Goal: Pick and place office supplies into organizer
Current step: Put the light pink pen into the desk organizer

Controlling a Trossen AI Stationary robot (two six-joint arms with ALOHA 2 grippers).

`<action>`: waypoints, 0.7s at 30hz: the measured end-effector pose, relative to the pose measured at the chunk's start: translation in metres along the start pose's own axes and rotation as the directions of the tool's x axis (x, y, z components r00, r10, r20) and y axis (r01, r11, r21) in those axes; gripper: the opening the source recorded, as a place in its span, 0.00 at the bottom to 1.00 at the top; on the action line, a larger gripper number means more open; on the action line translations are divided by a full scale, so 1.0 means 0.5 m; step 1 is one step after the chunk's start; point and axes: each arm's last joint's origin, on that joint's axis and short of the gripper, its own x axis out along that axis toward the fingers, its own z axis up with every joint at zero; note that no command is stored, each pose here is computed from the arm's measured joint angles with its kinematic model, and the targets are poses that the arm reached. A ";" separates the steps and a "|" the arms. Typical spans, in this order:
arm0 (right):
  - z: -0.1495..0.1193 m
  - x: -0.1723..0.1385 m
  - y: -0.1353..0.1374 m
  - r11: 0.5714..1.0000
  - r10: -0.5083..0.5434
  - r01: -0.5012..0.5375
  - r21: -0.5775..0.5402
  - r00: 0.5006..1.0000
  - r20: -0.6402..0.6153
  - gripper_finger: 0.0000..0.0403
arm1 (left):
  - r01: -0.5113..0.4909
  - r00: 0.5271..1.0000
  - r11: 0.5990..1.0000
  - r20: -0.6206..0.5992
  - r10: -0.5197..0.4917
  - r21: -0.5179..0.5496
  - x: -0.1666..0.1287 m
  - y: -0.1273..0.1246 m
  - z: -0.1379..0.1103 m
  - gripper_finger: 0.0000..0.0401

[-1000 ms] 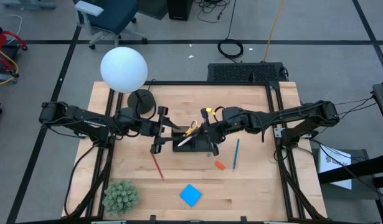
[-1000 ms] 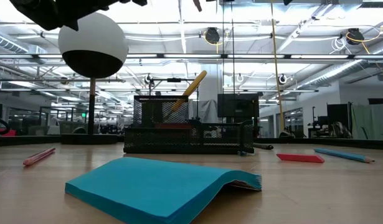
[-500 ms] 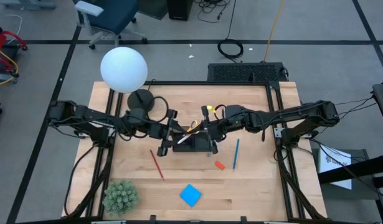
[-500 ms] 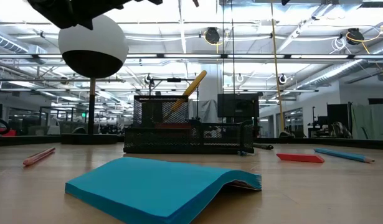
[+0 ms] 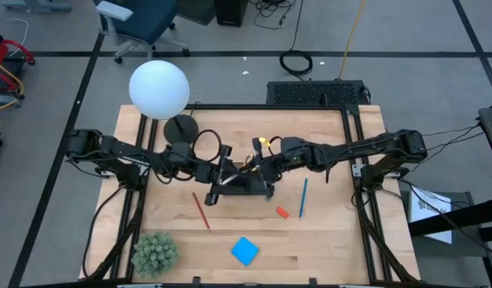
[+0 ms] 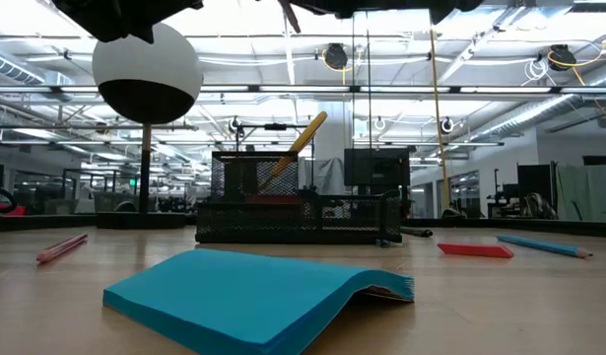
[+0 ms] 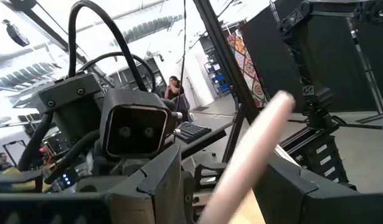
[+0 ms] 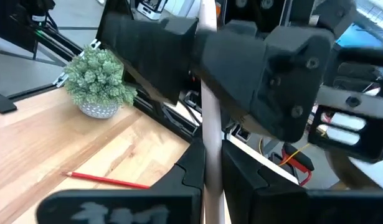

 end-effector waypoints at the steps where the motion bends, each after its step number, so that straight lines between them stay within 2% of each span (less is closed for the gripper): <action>1: -0.001 0.001 0.000 1.000 0.000 0.000 0.000 1.000 -0.001 0.05 | -0.002 1.000 1.000 -0.001 0.002 0.001 0.000 0.000 0.000 0.46; 5: 0.004 0.000 -0.001 1.000 -0.007 0.007 -0.003 1.000 0.018 0.05 | -0.022 1.000 1.000 -0.020 0.022 -0.001 -0.001 0.002 -0.003 0.46; 9: 0.005 0.000 0.001 0.999 0.036 -0.036 0.008 0.998 0.046 0.06 | -0.029 0.999 1.000 -0.025 0.029 0.006 -0.001 0.003 -0.004 0.44; 12: 0.006 0.000 0.001 0.999 0.033 -0.034 0.012 0.998 0.051 0.06 | -0.028 0.999 0.999 -0.024 0.029 0.021 -0.001 0.003 -0.004 0.35; 18: 0.006 0.000 0.001 0.999 0.033 -0.034 0.026 0.998 0.049 0.06 | -0.029 0.999 0.998 -0.030 0.030 0.049 -0.001 0.003 -0.004 0.07; 21: 0.006 0.000 0.001 0.998 0.032 -0.035 0.046 0.998 0.048 0.06 | -0.030 0.999 0.997 -0.033 0.033 0.073 -0.001 0.003 -0.005 0.03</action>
